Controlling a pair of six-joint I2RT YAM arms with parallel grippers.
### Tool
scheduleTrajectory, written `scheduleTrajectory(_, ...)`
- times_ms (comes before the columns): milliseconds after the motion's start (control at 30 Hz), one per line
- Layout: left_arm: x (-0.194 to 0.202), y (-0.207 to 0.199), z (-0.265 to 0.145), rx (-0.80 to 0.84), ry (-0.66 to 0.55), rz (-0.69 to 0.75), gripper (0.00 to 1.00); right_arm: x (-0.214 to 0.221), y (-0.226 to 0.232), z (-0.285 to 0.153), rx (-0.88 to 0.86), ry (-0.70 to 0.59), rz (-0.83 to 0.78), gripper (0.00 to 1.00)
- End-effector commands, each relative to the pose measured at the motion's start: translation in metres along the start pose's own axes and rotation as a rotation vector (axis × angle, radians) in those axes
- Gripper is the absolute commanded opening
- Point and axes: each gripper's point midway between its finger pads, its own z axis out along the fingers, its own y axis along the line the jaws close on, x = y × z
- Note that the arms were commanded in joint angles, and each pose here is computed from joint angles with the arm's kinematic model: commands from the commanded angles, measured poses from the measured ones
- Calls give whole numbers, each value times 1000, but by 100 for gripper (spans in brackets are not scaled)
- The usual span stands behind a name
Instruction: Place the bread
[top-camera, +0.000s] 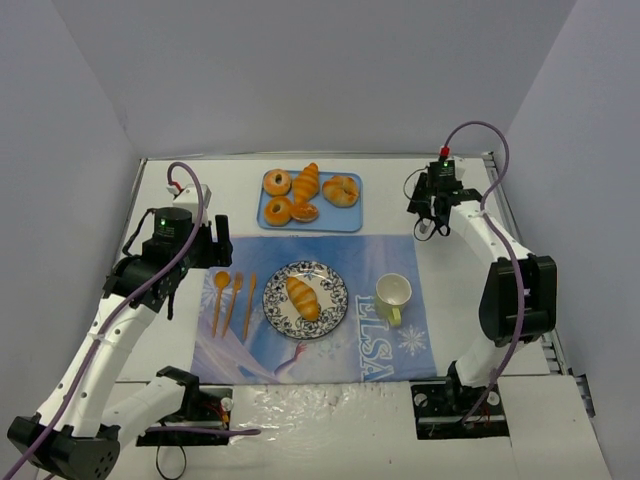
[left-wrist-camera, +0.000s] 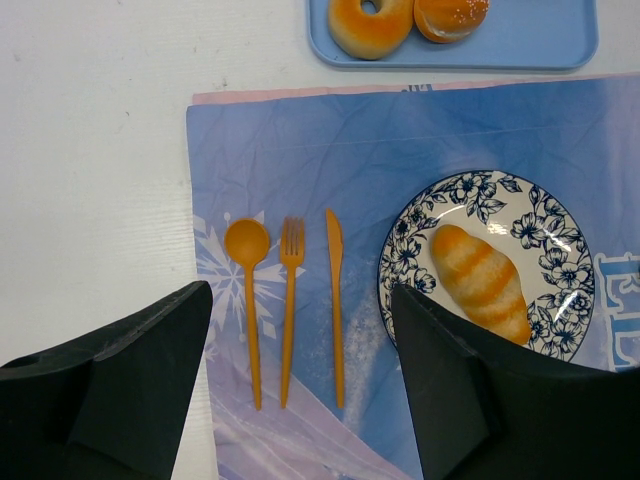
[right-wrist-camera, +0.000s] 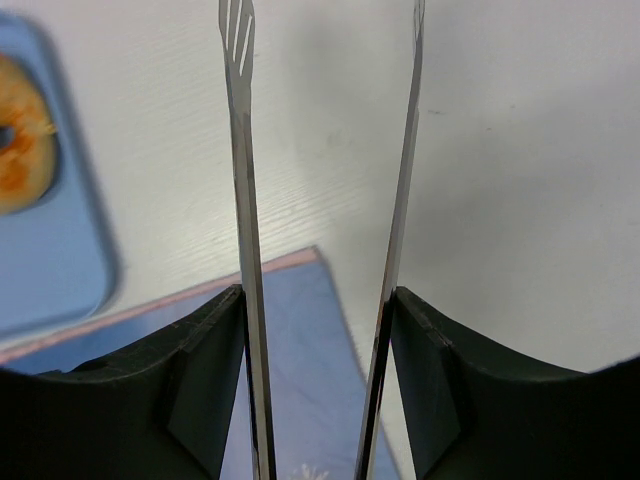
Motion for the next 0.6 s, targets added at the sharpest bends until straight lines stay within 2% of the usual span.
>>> scheduleTrajectory(0,-19,-5,-5,19,-67,-11,69,-54,-19,22,12,-134,82,54)
scheduleTrajectory(333,-19,-7,-4,28,-68,-12,69,0,-43,93,64,26,88,55)
scheduleTrajectory(567,-18,-7,-4,29,-63,-10,69,13,-67,117,93,55,136,57)
